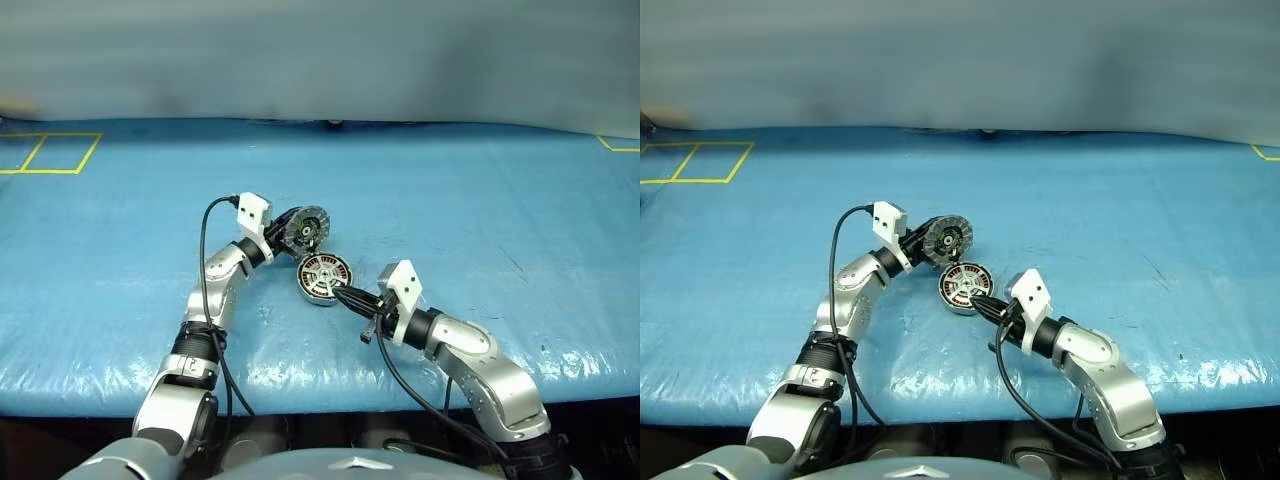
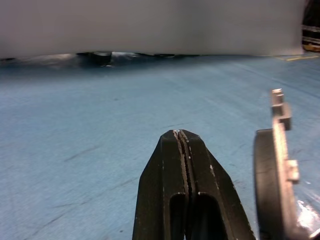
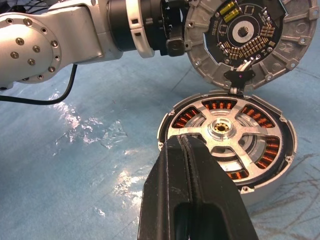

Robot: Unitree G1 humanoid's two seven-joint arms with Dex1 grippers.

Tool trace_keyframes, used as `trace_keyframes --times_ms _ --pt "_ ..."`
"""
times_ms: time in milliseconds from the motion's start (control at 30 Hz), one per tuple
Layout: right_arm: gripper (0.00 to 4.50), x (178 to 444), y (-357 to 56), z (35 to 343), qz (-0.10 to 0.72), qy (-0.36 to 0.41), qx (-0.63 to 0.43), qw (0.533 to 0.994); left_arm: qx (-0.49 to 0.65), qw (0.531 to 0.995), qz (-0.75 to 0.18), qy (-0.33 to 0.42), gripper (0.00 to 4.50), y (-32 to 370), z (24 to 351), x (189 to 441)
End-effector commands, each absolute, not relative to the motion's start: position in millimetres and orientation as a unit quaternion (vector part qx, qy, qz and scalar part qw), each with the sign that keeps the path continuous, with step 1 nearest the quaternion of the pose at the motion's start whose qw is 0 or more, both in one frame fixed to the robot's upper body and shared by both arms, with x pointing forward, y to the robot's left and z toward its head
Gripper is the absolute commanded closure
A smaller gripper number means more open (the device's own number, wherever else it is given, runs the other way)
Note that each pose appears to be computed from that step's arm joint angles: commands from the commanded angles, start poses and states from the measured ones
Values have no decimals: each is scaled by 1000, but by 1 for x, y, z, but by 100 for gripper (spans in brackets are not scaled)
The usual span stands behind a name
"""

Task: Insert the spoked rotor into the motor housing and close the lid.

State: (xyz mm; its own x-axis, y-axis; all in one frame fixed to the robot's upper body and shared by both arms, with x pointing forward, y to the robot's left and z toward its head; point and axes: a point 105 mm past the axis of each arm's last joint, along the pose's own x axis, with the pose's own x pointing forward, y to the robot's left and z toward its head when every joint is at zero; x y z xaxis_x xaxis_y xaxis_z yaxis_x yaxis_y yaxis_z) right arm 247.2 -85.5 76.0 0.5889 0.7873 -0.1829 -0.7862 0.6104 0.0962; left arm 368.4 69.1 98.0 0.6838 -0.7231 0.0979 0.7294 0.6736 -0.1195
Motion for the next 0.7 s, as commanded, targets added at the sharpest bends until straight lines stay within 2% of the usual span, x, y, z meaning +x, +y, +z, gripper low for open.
trace_keyframes --times_ms 33,233,367,500,600,700 --pt "450 250 -103 94 416 68 -10 907 -88 867 -490 -28 446 49 114 345" --pt "450 253 -120 96 380 68 -27 922 -50 838 -542 46 446 42 84 320" --pt "450 260 -130 100 345 58 -33 936 -41 836 -542 73 446 43 71 312" --pt "450 262 -127 101 343 52 -36 937 -15 841 -532 98 446 51 56 307" --pt "450 263 -123 103 347 46 -35 936 -4 850 -518 94 446 59 53 306" --pt "450 265 -116 102 356 40 -33 933 -21 856 -515 32 446 65 69 304"
